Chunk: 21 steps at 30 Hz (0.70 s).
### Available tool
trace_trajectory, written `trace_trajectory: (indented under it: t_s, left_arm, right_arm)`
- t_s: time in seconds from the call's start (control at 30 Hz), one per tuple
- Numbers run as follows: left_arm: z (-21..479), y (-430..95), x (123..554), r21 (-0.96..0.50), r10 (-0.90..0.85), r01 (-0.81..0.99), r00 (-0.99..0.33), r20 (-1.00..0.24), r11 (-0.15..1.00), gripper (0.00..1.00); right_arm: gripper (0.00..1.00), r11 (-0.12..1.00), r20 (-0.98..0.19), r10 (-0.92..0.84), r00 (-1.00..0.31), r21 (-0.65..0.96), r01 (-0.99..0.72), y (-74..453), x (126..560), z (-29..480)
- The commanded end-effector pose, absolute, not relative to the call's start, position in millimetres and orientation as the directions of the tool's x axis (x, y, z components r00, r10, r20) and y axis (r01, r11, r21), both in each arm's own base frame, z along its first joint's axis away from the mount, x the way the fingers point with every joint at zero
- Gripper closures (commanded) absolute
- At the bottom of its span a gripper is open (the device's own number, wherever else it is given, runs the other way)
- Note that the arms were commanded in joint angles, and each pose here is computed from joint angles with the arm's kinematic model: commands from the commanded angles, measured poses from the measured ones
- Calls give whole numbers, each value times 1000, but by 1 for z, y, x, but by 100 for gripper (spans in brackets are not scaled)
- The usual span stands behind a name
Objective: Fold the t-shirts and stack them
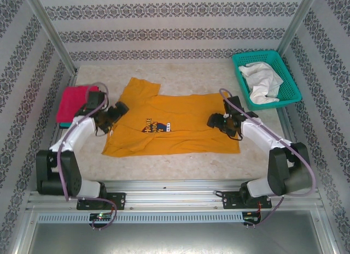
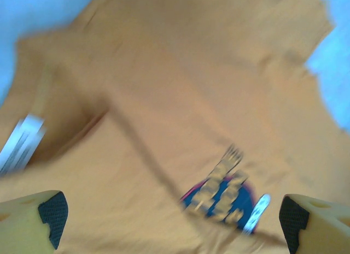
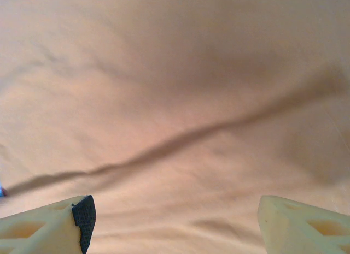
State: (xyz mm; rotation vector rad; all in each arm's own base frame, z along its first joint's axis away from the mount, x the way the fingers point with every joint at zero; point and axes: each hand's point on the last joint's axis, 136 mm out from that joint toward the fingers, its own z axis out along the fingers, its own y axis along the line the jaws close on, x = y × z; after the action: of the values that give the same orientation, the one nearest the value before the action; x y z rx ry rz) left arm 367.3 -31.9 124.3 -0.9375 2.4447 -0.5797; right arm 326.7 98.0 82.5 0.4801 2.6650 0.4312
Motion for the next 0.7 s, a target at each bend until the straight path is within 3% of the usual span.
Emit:
trace_trajectory:
  t_s: [0.0, 0.43, 0.53, 0.67]
  left_arm:
    - [134, -18, 414, -471, -671, -496, -655, -348, 729, 3]
    - [81, 5, 539, -261, -543, -478, -766, -344, 839, 51]
    - [67, 8, 552, -216, -519, -473, -790, -326, 854, 57]
    - [55, 6, 567, -215, -509, -463, -803, -309, 860, 56]
  right_arm:
    - [22, 895, -379, 349, -857, 406, 185, 118, 355, 98]
    - [22, 897, -354, 344, -869, 399, 193, 124, 360, 87]
    - [21, 898, -352, 346, -870, 392, 199, 122, 358, 85]
    - [21, 899, -354, 349, -868, 388, 204, 121, 359, 85]
